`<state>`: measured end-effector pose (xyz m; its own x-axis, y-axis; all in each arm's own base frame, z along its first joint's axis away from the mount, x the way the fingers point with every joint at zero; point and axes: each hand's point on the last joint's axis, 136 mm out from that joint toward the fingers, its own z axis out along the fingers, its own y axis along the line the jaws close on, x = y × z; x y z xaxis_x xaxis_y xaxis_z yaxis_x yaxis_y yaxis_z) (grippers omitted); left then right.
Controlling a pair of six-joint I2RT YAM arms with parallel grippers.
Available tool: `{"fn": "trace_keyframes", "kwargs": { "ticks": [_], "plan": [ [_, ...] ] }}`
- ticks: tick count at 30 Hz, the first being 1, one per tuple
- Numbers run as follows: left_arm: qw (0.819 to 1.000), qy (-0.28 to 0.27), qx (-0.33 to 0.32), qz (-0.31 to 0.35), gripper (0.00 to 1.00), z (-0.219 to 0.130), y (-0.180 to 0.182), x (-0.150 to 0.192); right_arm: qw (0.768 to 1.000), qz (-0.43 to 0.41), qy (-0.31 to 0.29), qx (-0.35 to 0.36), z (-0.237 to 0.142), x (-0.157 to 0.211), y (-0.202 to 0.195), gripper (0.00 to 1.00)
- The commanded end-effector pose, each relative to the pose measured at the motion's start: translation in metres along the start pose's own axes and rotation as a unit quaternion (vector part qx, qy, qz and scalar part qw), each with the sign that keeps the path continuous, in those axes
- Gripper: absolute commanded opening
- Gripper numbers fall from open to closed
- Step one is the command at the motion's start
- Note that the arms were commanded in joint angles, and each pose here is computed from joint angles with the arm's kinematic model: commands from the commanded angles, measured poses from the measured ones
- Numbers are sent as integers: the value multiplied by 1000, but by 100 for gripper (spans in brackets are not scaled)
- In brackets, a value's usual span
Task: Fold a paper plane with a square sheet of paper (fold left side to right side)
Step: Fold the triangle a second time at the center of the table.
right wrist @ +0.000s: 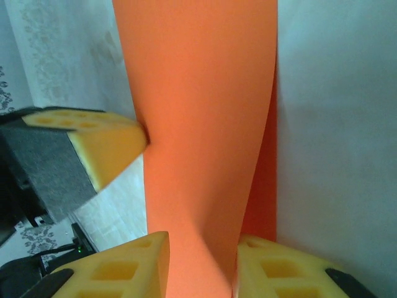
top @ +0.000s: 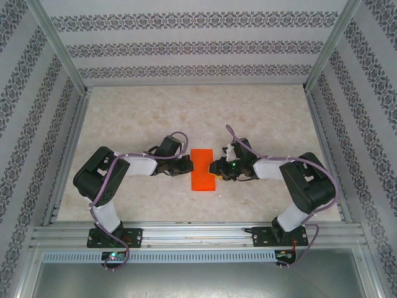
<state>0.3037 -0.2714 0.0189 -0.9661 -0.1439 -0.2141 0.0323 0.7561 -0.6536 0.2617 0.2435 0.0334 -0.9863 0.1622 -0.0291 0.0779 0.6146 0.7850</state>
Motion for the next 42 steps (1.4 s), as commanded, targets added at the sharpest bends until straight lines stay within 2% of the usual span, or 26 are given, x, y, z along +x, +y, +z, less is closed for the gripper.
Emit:
{"fn": "trace_keyframes", "kwargs": {
  "ticks": [1, 8, 13, 20, 27, 31, 35, 38, 42],
  "plan": [
    [999, 29, -40, -16, 0, 1, 21, 24, 1000, -23, -1, -16, 1, -12, 6, 30],
    [999, 24, -35, -14, 0, 0, 19, 23, 1000, -20, -1, -14, 3, -22, -2, 26],
    [999, 17, -29, -9, 0, -3, 13, 19, 1000, -17, 6, -7, 4, -20, -10, 17],
    [1000, -8, -11, 12, 8, -16, -3, 9, 1000, -18, 12, 1, 4, -17, -14, 1],
    [994, -52, 9, 91, 22, -51, -29, 4, 1000, -6, 7, 1, -7, -17, -1, 0],
    [982, -55, 3, 183, 33, -71, -49, 22, 1000, 13, 16, 8, -12, -14, 2, 0],
    [961, -43, -4, 274, 47, -78, -69, 51, 999, 34, 19, 9, -14, -14, 3, 0],
    [943, -28, -20, 332, 55, -73, -81, 71, 999, 45, 19, 6, -14, -14, 5, 0],
    [916, -9, -72, 395, 61, -58, -93, 89, 999, 47, 16, 6, -16, -16, 8, 0]
  ]
}}
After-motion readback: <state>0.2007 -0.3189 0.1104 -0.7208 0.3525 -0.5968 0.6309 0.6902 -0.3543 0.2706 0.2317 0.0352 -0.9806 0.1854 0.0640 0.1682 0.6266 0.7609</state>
